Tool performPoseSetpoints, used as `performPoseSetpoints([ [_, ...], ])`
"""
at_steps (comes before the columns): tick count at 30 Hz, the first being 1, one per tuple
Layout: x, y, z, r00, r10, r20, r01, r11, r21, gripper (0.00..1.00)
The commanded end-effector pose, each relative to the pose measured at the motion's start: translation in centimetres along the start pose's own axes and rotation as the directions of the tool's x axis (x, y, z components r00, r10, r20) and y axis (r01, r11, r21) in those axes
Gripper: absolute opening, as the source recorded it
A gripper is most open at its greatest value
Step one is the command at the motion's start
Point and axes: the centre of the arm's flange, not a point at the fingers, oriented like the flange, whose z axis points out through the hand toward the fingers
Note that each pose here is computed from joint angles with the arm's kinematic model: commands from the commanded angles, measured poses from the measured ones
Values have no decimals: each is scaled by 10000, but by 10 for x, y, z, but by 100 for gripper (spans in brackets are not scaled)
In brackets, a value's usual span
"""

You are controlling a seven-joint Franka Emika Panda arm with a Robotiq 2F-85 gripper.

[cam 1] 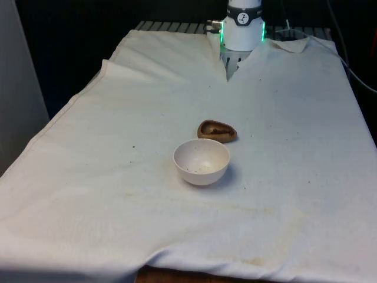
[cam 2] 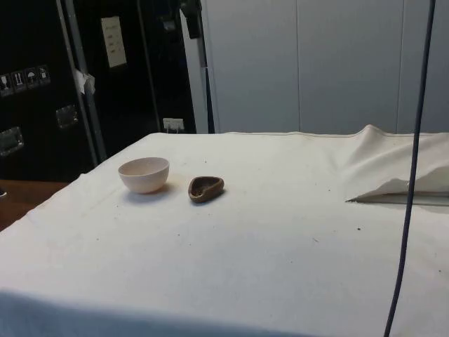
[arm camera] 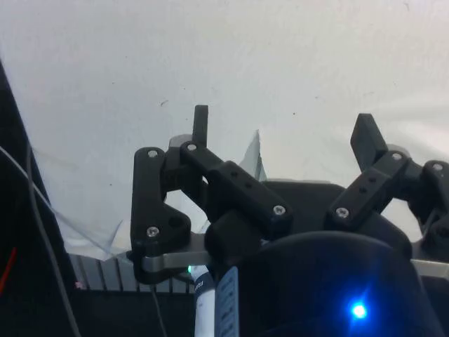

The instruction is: Pour the coffee beans from the cup into the bowl.

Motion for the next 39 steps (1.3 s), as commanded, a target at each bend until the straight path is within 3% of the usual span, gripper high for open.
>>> performPoseSetpoints([
  [1, 1, 0, 9, 10000, 6, -20, -6, 10000, -78, 100],
  [4, 0, 0, 12, 9999, -13, 100, 13, 10000, -38, 100],
  [12, -9, 0, 42, 10000, -24, 89, 27, 9995, -306, 100],
  [13, -8, 0, 42, 9997, -58, 220, 62, 9997, -223, 100],
  [14, -10, 0, 46, 10000, -25, 78, 28, 9995, -323, 100],
  [20, -13, 2, 67, 10000, -13, -13, 12, 9992, -402, 100],
  [21, -14, 1, 65, 10000, -53, 79, 56, 9994, -332, 100],
  [22, -13, 3, 70, 10000, 3, -33, -4, 9992, -399, 100],
  [29, -7, 7, 97, 9999, 74, -133, -79, 9990, -429, 100],
  [30, -7, 6, 97, 10000, 24, -40, -25, 9994, -354, 100],
  [38, -1, 20, 129, 9998, 172, -116, -176, 9991, -396, 100],
  [39, -1, 18, 125, 9998, 172, -27, -173, 9992, -366, 100],
])
